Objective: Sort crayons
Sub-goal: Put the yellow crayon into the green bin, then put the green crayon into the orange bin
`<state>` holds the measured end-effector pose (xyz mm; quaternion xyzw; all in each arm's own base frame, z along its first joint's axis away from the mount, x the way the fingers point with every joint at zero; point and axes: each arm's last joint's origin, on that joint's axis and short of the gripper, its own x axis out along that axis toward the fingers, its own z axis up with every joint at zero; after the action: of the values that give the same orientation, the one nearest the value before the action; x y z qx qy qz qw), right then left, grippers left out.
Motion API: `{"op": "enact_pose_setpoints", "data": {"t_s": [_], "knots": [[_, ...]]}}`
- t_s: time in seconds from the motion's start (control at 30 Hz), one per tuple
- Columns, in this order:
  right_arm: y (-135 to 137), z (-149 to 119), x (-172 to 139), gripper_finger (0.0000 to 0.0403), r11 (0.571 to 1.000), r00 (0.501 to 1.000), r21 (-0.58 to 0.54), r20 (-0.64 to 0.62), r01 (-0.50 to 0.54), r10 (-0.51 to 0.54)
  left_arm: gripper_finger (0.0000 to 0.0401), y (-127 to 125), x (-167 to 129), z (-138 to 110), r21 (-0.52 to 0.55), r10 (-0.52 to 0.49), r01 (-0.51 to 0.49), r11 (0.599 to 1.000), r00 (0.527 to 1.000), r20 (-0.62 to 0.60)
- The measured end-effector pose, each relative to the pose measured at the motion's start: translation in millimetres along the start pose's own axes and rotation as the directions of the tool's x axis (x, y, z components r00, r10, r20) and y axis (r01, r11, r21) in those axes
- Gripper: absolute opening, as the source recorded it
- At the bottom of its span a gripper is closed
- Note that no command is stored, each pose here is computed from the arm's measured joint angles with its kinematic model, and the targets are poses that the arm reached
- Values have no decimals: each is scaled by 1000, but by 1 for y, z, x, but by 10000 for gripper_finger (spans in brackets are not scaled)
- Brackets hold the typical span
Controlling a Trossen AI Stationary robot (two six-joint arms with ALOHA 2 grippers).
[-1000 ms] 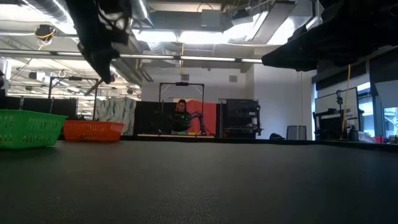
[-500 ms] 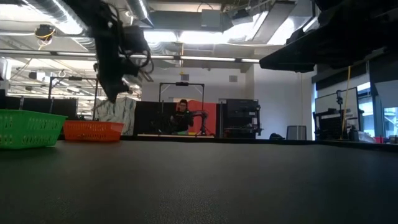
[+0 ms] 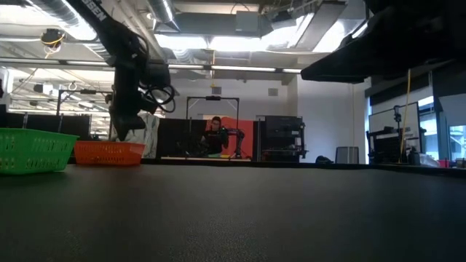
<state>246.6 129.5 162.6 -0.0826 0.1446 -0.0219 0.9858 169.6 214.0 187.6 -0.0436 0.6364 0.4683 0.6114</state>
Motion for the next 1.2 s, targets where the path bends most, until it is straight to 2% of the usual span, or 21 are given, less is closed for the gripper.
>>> {"op": "enact_pose_setpoints", "data": {"t_s": [0.13,0.4,0.53,0.63,0.7,0.77,0.93,1.07,1.2], "knots": [[-2,0,1,193,1000,1000,-15,0,23,-23,31,-1,0,-1,6,-26,26,1000,1000,-3],[-9,0,6,193,1000,1000,21,-7,9,-8,93,-1,-5,-3,16,-31,31,999,999,-8],[-8,1,6,193,1000,1000,22,-7,3,-3,99,-1,-29,-5,-13,-70,71,997,993,95],[-8,1,5,193,1000,1000,22,-6,2,-2,100,-2,-58,-9,-27,-157,167,986,960,231],[-8,1,5,193,1000,1000,24,-5,3,-2,100,-6,-80,-13,6,-253,267,964,908,333],[-8,1,5,193,1000,1000,24,-4,3,-2,100,-13,-103,-19,66,-355,361,930,837,418],[-8,1,5,193,1000,1000,24,-4,2,-2,100,-38,-150,-35,265,-576,521,811,630,521],[-8,1,5,193,1000,1000,24,-3,-1,1,100,-68,-177,-48,405,-681,552,729,520,516],[-6,1,5,193,998,999,40,-3,-47,47,100,-102,-195,-65,517,-751,554,652,377,542]]}}
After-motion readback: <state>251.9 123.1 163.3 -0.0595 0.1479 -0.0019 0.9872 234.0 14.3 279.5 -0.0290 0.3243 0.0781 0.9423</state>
